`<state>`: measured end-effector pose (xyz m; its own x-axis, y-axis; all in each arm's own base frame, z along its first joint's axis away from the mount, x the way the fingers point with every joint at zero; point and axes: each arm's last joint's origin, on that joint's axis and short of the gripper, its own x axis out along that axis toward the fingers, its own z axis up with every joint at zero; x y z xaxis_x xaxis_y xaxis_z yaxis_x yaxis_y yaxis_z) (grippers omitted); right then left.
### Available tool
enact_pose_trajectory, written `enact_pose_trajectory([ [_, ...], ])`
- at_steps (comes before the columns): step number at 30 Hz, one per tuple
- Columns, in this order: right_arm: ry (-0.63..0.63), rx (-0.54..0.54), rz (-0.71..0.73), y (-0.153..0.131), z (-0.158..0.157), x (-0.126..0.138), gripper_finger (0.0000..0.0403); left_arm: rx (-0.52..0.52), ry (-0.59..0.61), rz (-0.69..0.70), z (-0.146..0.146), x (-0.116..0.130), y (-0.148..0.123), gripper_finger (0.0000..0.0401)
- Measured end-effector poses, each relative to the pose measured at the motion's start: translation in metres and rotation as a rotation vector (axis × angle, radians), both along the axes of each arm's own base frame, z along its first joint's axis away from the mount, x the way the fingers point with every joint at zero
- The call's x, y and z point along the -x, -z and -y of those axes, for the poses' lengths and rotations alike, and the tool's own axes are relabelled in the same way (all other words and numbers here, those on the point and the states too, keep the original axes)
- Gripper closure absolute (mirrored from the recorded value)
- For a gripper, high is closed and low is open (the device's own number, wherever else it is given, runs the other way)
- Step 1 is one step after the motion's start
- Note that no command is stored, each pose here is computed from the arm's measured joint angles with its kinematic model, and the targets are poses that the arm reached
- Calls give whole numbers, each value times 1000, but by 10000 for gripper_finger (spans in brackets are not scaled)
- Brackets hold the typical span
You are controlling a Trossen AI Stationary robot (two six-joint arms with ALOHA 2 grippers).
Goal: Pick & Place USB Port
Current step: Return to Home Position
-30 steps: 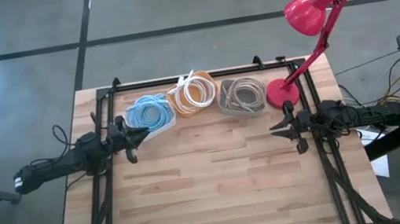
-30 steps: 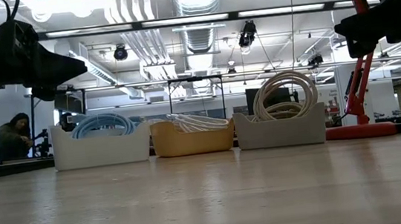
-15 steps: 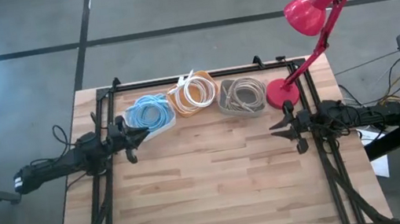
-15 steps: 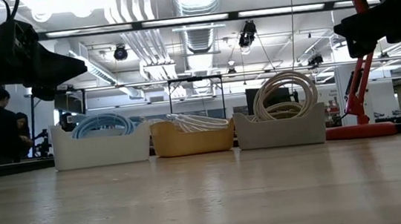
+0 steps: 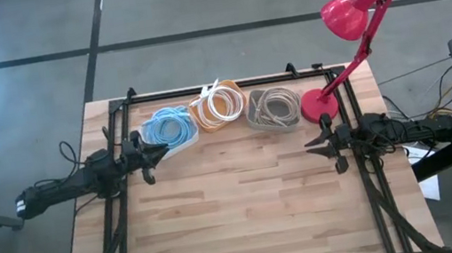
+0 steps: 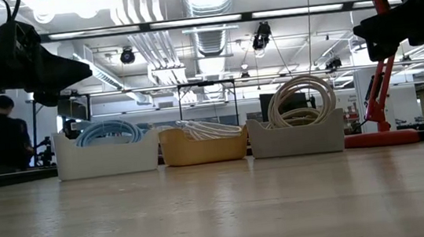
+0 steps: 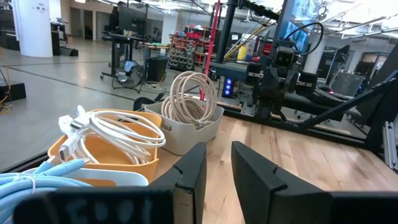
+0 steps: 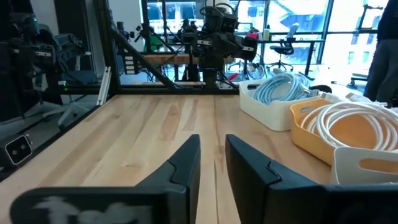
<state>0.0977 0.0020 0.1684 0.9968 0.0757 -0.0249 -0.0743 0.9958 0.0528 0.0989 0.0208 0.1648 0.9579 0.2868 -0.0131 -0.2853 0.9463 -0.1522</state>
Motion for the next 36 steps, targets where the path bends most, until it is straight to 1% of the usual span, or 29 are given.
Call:
enact_pose_trajectory([
  [4,0,0,0,0,0,0,334,0,0,0,0,0,0,321],
  [21,0,1,0,0,0,0,312,0,0,0,0,0,0,321],
  [36,0,0,0,0,0,0,335,0,0,0,0,0,0,321],
])
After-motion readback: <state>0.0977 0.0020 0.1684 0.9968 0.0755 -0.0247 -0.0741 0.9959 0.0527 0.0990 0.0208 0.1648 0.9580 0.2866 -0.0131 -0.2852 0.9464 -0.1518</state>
